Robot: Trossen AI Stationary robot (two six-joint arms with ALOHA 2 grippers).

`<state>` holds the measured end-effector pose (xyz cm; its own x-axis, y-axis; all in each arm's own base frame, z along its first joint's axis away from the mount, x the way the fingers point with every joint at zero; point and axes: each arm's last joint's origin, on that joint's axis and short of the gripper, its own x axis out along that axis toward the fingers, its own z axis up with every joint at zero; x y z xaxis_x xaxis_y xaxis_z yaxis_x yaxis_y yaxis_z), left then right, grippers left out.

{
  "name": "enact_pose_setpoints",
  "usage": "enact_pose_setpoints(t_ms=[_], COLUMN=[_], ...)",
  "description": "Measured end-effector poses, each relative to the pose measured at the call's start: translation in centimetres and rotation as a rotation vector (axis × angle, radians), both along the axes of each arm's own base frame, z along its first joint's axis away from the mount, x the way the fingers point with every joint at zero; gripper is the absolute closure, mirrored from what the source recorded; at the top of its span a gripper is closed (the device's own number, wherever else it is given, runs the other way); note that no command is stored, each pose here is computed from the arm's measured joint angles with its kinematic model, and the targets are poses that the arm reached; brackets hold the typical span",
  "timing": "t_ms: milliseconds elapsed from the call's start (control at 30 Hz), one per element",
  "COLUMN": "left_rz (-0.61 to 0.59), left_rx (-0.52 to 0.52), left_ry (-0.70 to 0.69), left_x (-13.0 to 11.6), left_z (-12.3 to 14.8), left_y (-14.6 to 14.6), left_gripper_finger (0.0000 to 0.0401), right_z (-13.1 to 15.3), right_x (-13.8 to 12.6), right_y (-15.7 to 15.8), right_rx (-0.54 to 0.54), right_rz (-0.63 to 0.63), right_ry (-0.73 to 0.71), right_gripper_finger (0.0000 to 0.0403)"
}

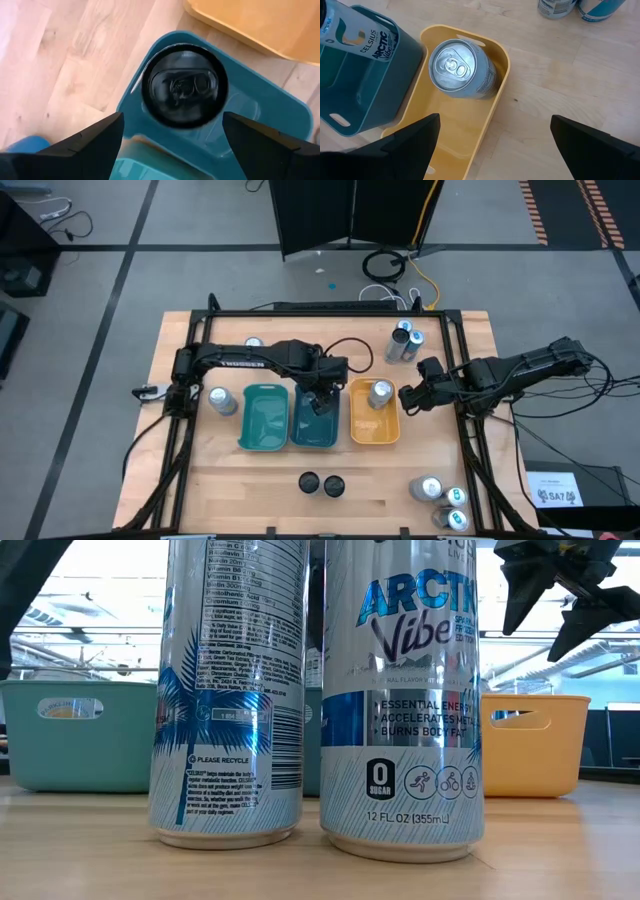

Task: Sort soda cans
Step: Move the top silver soda can to the bottom center of the table

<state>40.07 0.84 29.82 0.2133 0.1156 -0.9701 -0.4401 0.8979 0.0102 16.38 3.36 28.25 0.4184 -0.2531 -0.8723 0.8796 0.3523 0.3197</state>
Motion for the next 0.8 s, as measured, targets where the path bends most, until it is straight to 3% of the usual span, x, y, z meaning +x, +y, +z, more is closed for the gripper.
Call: enact_pose_setpoints(t_ms=[267,533,633,800], left_rz=[-0.007,0.046,0.067,0.127], left_rx=[0.032,0.147,0.174,0.163], left_ry=[0.001,-0.137,-0.172,-0.208], left_x=[-2.2,-6.2,-7.9,-11.2], left_z=[2.9,7.7,8.1,6.3], left_y=[0.0,0.1,0.2,0.2], left_gripper_finger=[0.0053,0.0053,0.0053,0.0053], right_z=[0.0,0.0,0.1,0.1], right_x=[0.0,0.1,0.1,0.2], right_y=[0.0,0.0,0.0,0.0], right_rx=[-0.001,0.009,0.012,0.023], right_rz=[-0.003,-0.023,-0.026,-0.047], right_ry=[-0.005,-0.019,-0.022,-0.032], right_gripper_finger=[0.003,0.003,0.003,0.003])
